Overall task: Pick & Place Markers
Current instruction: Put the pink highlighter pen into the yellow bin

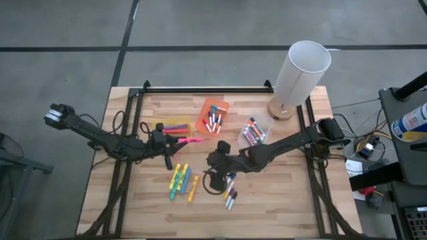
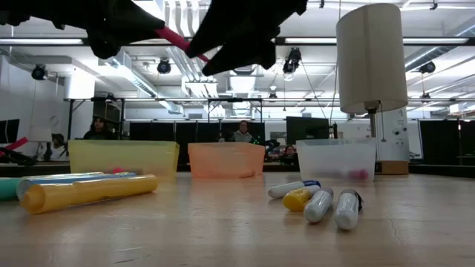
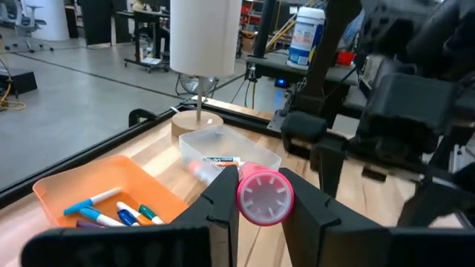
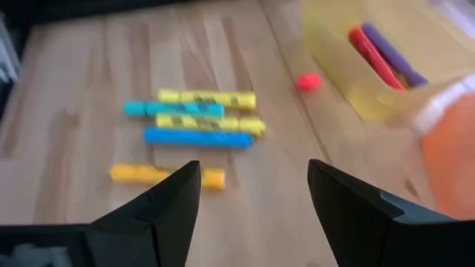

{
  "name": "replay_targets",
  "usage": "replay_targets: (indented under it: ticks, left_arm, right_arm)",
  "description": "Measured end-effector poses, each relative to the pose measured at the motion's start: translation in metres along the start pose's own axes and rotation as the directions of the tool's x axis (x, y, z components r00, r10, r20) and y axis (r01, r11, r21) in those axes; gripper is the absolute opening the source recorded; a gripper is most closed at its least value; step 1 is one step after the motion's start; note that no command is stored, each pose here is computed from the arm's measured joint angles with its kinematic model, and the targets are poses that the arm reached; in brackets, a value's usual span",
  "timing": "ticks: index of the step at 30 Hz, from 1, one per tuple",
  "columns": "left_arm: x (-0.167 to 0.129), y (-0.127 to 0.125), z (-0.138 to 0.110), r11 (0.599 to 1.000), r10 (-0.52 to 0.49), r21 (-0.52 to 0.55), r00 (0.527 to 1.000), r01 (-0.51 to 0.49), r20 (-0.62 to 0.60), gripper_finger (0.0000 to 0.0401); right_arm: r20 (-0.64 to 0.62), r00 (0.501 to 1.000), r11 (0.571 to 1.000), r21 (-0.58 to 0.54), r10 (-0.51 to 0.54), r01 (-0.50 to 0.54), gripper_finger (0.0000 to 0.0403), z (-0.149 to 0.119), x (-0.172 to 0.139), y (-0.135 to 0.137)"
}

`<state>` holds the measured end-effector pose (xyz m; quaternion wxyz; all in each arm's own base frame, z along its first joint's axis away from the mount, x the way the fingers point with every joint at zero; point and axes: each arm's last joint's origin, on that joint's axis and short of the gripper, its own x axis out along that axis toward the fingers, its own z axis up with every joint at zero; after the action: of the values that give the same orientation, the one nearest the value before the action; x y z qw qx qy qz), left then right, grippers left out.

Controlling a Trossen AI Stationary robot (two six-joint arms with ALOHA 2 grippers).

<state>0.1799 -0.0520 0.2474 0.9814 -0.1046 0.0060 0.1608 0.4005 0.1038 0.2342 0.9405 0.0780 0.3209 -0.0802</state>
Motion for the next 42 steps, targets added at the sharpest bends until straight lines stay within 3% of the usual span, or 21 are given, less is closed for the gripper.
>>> replay_targets:
  ticks: [4, 10, 14, 20, 23, 26, 31, 36, 42]
  left_arm:
    - [-0.003, 0.001, 0.004, 0.999, -0.024, -0.039, 1.000, 0.025, 0.014, 0.0069]
    - [-0.012, 0.004, 0.016, 0.992, -0.057, -0.107, 0.996, 0.064, 0.072, 0.0069]
    - [-0.018, 0.006, 0.028, 0.985, -0.098, -0.128, 0.985, 0.116, 0.140, 0.0069]
    - [-0.029, 0.010, 0.039, 0.968, -0.175, -0.145, 0.965, 0.205, 0.196, 0.0069]
    - [-0.032, 0.011, 0.043, 0.959, -0.206, -0.150, 0.955, 0.241, 0.214, 0.0069]
    - [-0.035, 0.012, 0.046, 0.952, -0.229, -0.149, 0.946, 0.266, 0.228, 0.0069]
    - [-0.036, 0.012, 0.046, 0.953, -0.230, -0.142, 0.946, 0.266, 0.231, 0.0069]
    - [-0.037, 0.013, 0.047, 0.954, -0.230, -0.136, 0.944, 0.267, 0.237, 0.0069]
    - [-0.041, 0.015, 0.049, 0.952, -0.234, -0.138, 0.941, 0.272, 0.243, 0.0069]
  right_arm:
    - [0.117, 0.992, 0.999, 0.033, 0.035, -0.039, 0.0237, -0.003, 0.007, -0.002]
    - [0.205, 0.978, 0.971, 0.229, 0.025, -0.073, 0.0237, -0.013, 0.017, -0.016]
    - [0.217, 0.975, 0.956, 0.294, -0.057, -0.010, 0.0235, -0.020, 0.027, -0.020]
    - [0.195, 0.972, 0.935, 0.350, -0.129, 0.054, 0.0235, -0.024, 0.065, -0.022]
    - [0.171, 0.963, 0.928, 0.347, -0.207, 0.138, 0.0235, -0.028, 0.085, -0.025]
    - [0.133, 0.948, 0.900, 0.373, -0.291, 0.224, 0.0235, -0.030, 0.099, -0.033]
    - [0.130, 0.934, 0.848, 0.474, -0.334, 0.237, 0.0235, -0.025, 0.121, -0.048]
    - [0.118, 0.940, 0.860, 0.454, -0.319, 0.234, 0.0235, -0.023, 0.147, -0.045]
    - [0.085, 0.922, 0.860, 0.402, -0.378, 0.316, 0.0230, -0.021, 0.173, -0.041]
